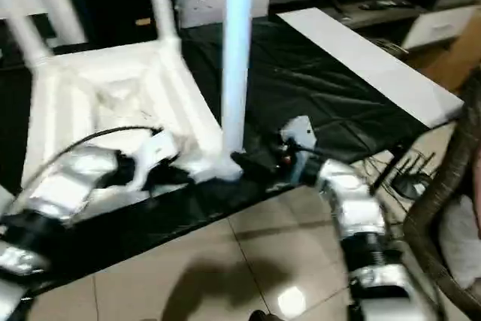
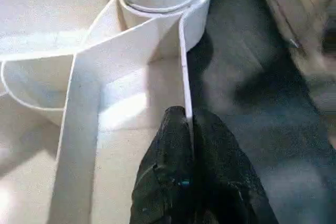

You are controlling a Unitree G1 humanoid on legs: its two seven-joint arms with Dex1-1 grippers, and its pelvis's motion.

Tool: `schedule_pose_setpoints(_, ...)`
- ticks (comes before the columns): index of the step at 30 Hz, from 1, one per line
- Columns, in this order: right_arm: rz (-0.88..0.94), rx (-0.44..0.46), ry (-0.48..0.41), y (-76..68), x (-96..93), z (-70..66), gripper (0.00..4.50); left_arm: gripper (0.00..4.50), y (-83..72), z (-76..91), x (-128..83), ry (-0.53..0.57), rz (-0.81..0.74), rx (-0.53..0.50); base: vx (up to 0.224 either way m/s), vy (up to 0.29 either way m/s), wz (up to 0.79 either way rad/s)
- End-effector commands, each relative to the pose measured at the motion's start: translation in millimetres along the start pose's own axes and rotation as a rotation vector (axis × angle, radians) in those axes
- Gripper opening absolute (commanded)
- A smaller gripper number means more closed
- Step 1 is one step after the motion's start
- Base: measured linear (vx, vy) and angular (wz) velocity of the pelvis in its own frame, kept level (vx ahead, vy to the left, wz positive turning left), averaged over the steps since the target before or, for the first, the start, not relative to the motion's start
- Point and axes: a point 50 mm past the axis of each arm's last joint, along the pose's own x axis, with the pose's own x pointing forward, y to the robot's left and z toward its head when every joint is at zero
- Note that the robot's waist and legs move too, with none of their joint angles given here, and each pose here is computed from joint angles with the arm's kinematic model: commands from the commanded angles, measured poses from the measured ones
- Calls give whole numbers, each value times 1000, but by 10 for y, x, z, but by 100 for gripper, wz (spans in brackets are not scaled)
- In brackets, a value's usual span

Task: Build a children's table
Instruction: Rotate leg to tighten

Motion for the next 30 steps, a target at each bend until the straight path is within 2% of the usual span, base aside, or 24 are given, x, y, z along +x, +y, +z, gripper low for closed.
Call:
schedule_pose_setpoints(1, 70, -40, 3, 21, 40, 53, 448, 0, -98, 192, 84, -26, -130, 133, 0, 0, 0)
schedule_pose_setpoints(3, 118, -63, 24, 30, 38, 63, 448, 0, -113, 179, 64, -14, -161, 150, 0, 0, 0)
schedule_pose_setpoints(6, 278, -41, 73, 55, 30, 67, 448, 0, -128, 187, 14, -7, -231, 177, 0, 0, 0)
schedule_pose_setpoints(7, 348, -36, 95, 58, 31, 70, 431, 0, -119, 199, -3, 1, -248, 192, 0, 0, 0)
schedule_pose_setpoints(9, 372, -29, 104, 56, 32, 68, 431, 0, -114, 197, -9, 4, -256, 201, 0, 0, 0)
schedule_pose_setpoints(15, 494, -17, 190, 76, 45, 15, 372, 0, -120, 191, -24, 14, -295, 222, 0, 0, 0)
schedule_pose_setpoints(16, 494, -17, 190, 76, 45, 15, 353, 0, -120, 191, -24, 14, -295, 222, 0, 0, 0)
schedule_pose_setpoints(19, 551, 4, 200, 92, 54, 12, 345, 0, -122, 187, -31, 18, -307, 228, 0, 0, 0)
schedule_pose_setpoints(20, 558, 7, 199, 97, 56, 12, 326, 0, -124, 186, -31, 18, -309, 228, 0, 0, 0)
schedule_pose_setpoints(22, 572, 14, 198, 105, 62, 9, 326, 0, -129, 184, -28, 18, -313, 230, 0, 0, 0)
schedule_pose_setpoints(26, 590, 22, 191, 116, 77, 7, 278, 0, -131, 181, -21, 17, -318, 230, 0, 0, 0)
schedule_pose_setpoints(30, 616, 55, 183, 144, 85, -5, 257, 0, -138, 170, -17, 13, -321, 217, 0, 0, 0)
